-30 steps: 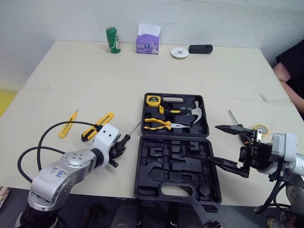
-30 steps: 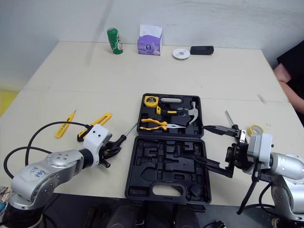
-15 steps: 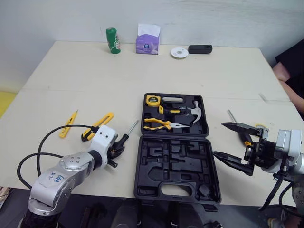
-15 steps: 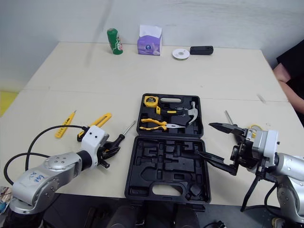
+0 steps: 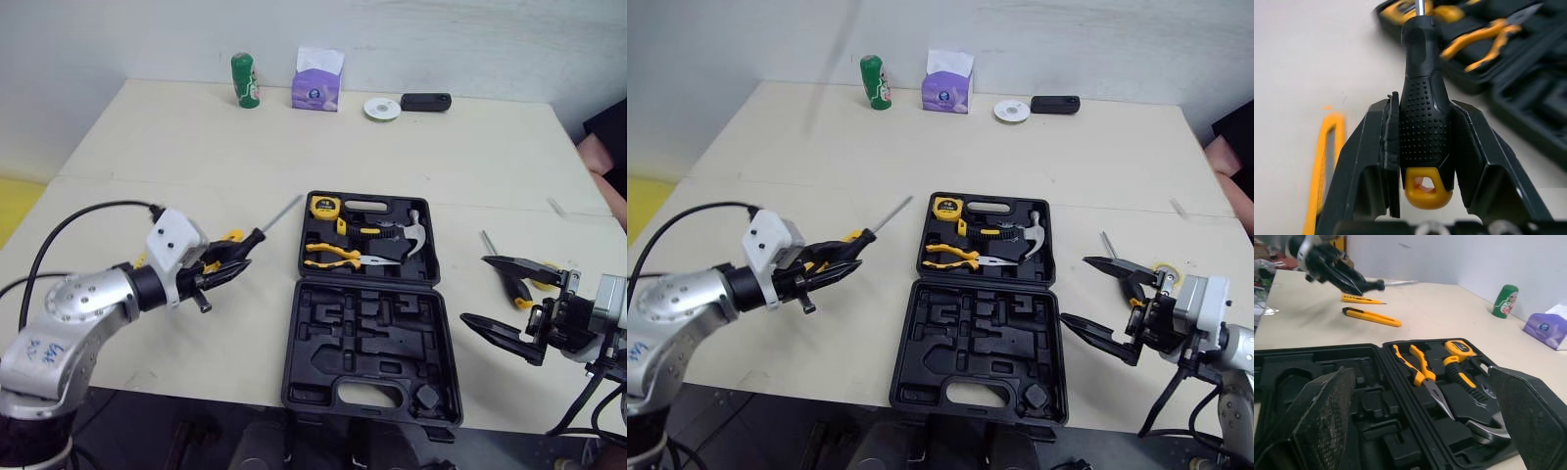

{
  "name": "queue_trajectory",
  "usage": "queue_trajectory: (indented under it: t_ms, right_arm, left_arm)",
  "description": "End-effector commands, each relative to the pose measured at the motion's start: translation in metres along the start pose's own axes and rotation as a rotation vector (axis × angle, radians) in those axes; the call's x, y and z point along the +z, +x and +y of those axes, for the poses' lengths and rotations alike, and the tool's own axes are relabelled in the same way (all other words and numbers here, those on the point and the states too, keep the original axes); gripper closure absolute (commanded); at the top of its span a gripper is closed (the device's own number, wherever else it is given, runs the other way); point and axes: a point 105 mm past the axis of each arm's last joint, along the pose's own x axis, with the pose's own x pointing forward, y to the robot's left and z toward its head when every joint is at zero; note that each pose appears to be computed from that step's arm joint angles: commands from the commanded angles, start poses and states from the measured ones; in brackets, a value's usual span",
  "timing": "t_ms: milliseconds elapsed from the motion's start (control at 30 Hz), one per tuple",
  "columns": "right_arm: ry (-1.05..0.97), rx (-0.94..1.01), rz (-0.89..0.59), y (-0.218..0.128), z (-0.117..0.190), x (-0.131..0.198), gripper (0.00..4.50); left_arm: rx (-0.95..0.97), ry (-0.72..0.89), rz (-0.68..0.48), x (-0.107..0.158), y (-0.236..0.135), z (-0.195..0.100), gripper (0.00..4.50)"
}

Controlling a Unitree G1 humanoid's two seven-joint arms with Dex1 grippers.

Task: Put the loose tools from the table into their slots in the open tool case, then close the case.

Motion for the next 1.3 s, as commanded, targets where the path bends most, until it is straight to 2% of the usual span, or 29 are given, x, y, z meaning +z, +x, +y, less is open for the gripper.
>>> queue_trajectory:
  t_ms: [33,100,300,400,467,633,800,967,1300]
  right_arm:
    - [-0.042,-0.038,0.004,-0.012,-0.006,0.004,0.0]
    - [-0.039,-0.051,0.013,-0.017,-0.007,0.0,0.0]
    - [-0.04,-0.041,0.043,-0.025,-0.003,-0.006,0.0]
    - [-0.047,-0.038,0.058,-0.026,-0.001,-0.007,0.0]
    - [-0.048,-0.038,0.064,-0.027,0.002,-0.008,0.0]
    - [-0.047,-0.047,0.084,-0.029,0.007,-0.007,0.0]
    - [-0.046,-0.059,0.094,-0.029,0.01,-0.003,0.0]
    - [-0.043,-0.064,0.097,-0.027,0.014,-0.002,0.0]
    - [-0.049,-0.066,0.093,-0.01,0.022,0.007,0.0]
  left_arm:
    - [-0.237,0.115,0.011,0.017,0.011,-0.016,3.45]
    - [-0.326,0.17,-0.007,0.033,0.019,-0.019,3.45]
    - [-0.442,0.284,0.088,0.053,0.051,-0.029,3.45]
    - [-0.523,0.312,0.094,0.065,0.072,-0.052,3.45]
    - [-0.569,0.348,0.138,0.061,0.081,-0.063,3.45]
    - [-0.558,0.404,0.248,0.05,0.098,-0.065,3.45]
    - [-0.496,0.459,0.33,0.046,0.111,-0.056,3.45]
    - [-0.541,0.457,0.34,0.051,0.117,-0.066,3.45]
    - [-0.504,0.512,0.412,0.028,0.116,-0.059,3.45]
